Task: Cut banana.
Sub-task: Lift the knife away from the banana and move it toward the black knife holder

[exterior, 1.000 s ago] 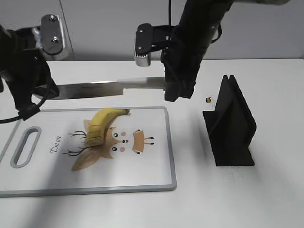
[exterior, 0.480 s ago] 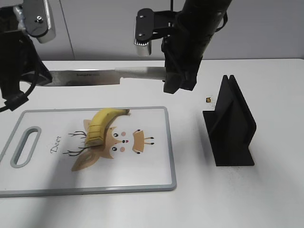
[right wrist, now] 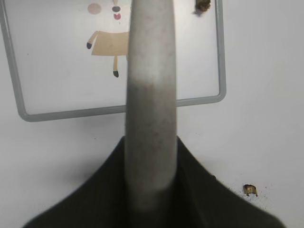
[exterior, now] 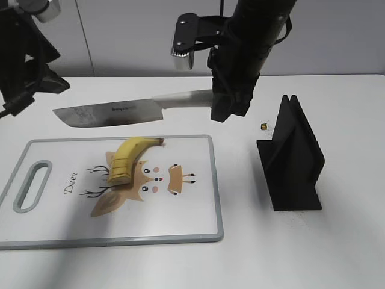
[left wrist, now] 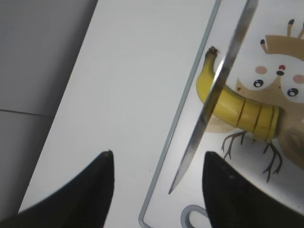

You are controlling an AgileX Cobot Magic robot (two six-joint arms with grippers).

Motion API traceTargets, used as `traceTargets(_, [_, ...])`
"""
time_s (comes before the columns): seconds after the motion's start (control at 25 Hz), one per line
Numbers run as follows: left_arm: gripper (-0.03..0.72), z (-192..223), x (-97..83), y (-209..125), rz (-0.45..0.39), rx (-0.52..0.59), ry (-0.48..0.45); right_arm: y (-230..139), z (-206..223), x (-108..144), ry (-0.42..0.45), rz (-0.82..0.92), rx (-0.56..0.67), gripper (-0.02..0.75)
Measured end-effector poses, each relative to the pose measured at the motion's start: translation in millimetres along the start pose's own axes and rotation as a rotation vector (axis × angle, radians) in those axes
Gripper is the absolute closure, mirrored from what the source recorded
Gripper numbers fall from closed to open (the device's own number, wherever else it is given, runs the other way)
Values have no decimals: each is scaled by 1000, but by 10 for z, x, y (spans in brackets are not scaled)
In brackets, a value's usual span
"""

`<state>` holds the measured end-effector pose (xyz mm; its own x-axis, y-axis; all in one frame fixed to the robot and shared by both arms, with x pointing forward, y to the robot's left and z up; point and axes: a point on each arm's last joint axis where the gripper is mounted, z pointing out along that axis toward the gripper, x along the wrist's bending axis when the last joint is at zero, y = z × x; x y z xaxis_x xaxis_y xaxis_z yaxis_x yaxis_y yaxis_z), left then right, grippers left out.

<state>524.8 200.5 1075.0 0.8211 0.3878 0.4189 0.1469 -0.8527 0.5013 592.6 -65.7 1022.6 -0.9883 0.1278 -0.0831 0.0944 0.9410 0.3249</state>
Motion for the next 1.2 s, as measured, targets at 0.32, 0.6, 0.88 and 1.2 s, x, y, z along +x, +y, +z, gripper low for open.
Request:
traceTargets(0.32, [99, -462, 137, -183, -433, 30, 151, 18, -424, 130, -16, 207, -26, 578])
traceTargets(0.6, [99, -829, -49, -509, -799, 296, 76, 7, -669, 236, -6, 556, -32, 578])
traceTargets(0.88, [100, -1087, -479, -736, -886, 377, 35, -45, -1046, 427, -36, 802, -96, 578])
traceTargets(1.2, [100, -1295, -1164, -1011, -920, 278, 103, -489, -1111, 724, -60, 1103, -84, 578])
